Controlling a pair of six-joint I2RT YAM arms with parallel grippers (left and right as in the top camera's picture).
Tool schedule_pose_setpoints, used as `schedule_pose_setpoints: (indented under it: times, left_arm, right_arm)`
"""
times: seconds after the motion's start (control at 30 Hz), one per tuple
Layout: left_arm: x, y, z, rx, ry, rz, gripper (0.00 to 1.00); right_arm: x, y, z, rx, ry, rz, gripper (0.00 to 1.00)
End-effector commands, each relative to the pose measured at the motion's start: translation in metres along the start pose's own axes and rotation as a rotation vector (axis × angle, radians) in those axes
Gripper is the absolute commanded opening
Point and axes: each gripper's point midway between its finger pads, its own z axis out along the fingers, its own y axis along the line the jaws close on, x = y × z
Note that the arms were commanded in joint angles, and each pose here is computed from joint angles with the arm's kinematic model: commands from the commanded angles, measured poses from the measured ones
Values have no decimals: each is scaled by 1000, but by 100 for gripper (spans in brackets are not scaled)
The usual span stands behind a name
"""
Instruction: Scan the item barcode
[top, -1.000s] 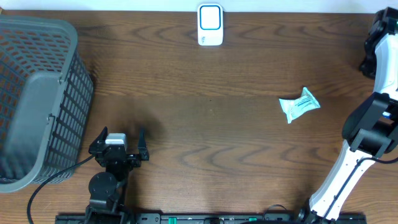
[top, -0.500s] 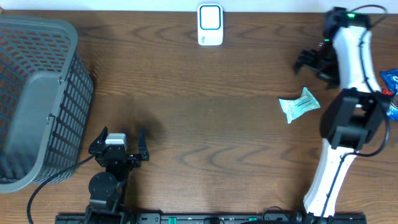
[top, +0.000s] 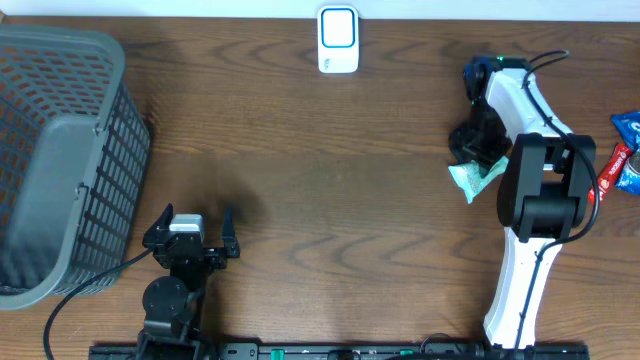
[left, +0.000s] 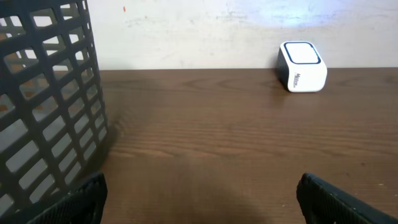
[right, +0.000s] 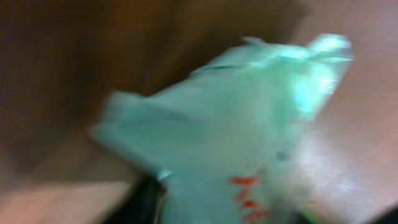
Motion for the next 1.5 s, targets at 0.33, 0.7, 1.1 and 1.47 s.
schedule_pose_setpoints:
  times: [0.33,0.7,1.1,1.47]
  left_arm:
    - [18,3,3,-17,42,11,98]
    - [18,3,3,-17,42,11,98]
    - [18,3,3,-17,42,11,98]
    - [18,3,3,-17,42,11,98]
  right_arm:
    - [-109,-104,-39,278,-389,-37,1]
    - [-182,-163,-19,171,-394,-225,89]
    - [-128,-135,-205,-373,-714,-269,99]
    - [-28,-219,-358,-489,-1130,-175,99]
